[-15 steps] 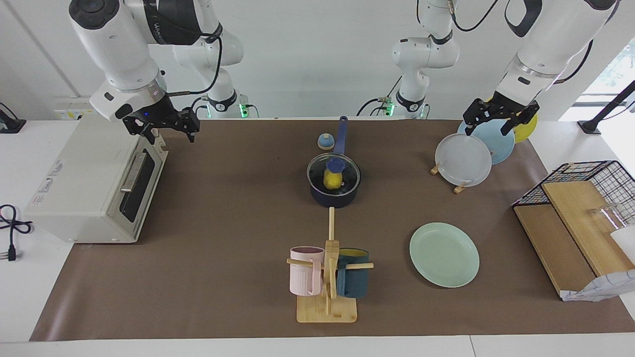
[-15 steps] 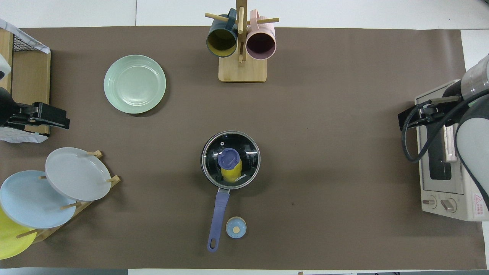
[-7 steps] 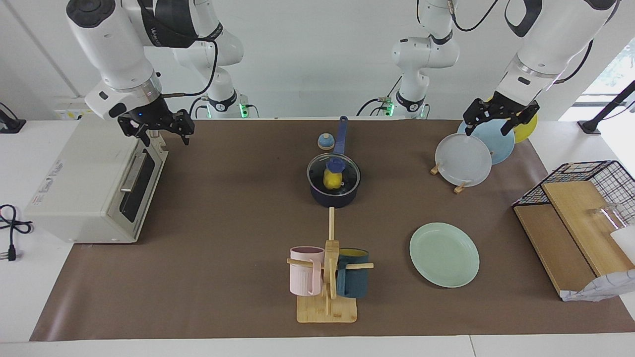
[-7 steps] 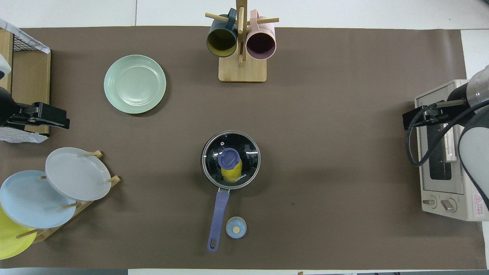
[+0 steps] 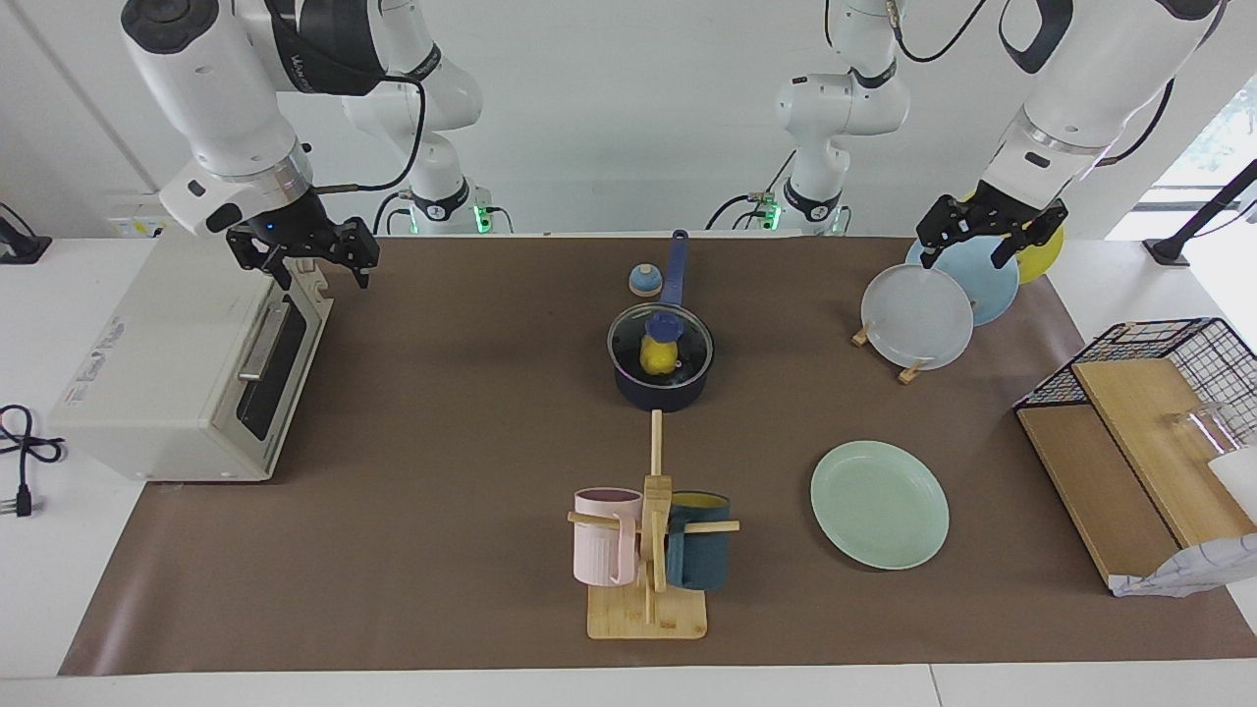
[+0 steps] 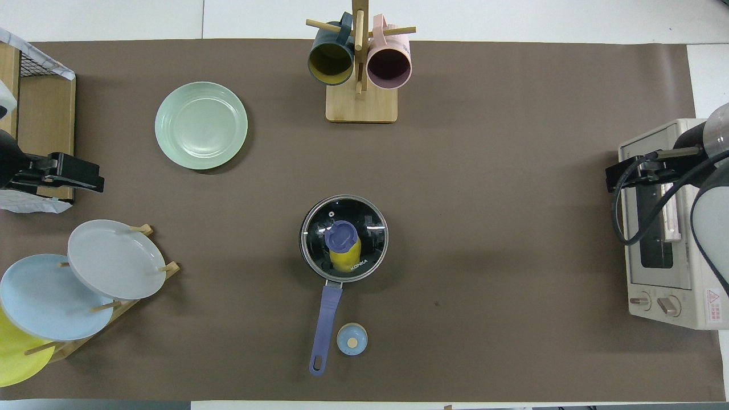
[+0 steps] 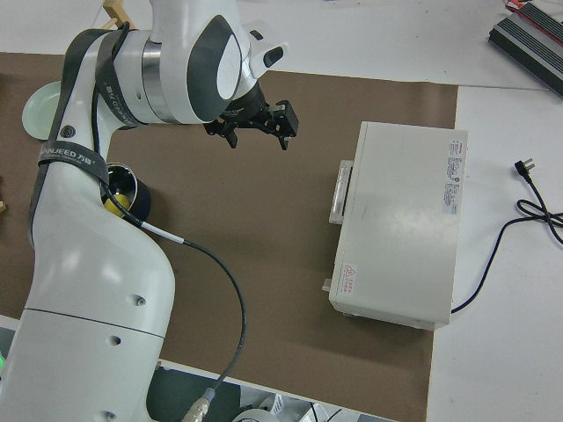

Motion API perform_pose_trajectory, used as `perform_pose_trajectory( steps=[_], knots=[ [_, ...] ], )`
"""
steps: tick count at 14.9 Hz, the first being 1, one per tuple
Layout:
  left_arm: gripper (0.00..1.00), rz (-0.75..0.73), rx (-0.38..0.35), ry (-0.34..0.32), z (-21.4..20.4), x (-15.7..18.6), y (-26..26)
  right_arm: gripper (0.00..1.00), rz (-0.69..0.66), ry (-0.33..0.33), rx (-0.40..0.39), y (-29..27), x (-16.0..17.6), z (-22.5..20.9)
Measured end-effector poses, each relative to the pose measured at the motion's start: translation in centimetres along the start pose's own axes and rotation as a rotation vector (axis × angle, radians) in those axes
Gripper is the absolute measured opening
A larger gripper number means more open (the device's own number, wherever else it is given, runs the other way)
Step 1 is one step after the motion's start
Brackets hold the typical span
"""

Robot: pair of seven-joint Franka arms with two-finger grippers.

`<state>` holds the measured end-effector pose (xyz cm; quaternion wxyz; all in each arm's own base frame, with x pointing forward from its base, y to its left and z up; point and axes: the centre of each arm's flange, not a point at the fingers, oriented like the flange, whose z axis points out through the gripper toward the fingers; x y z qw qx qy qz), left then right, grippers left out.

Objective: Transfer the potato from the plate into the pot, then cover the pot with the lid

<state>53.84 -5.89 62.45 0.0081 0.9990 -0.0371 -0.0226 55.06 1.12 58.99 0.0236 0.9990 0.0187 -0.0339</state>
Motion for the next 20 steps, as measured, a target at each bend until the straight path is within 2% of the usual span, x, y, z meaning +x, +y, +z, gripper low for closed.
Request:
perform_pose_trajectory(
  steps=[6, 20],
  knots=[
    [1.00, 0.000, 0.000, 0.000, 0.0, 0.0, 0.0, 1.00, 0.038, -0.006, 0.004, 2.1, 0.1, 0.4],
    [1.00, 0.000, 0.000, 0.000, 0.0, 0.0, 0.0, 1.00, 0.029, 0.007, 0.011, 1.5, 0.2, 0.0]
  ],
)
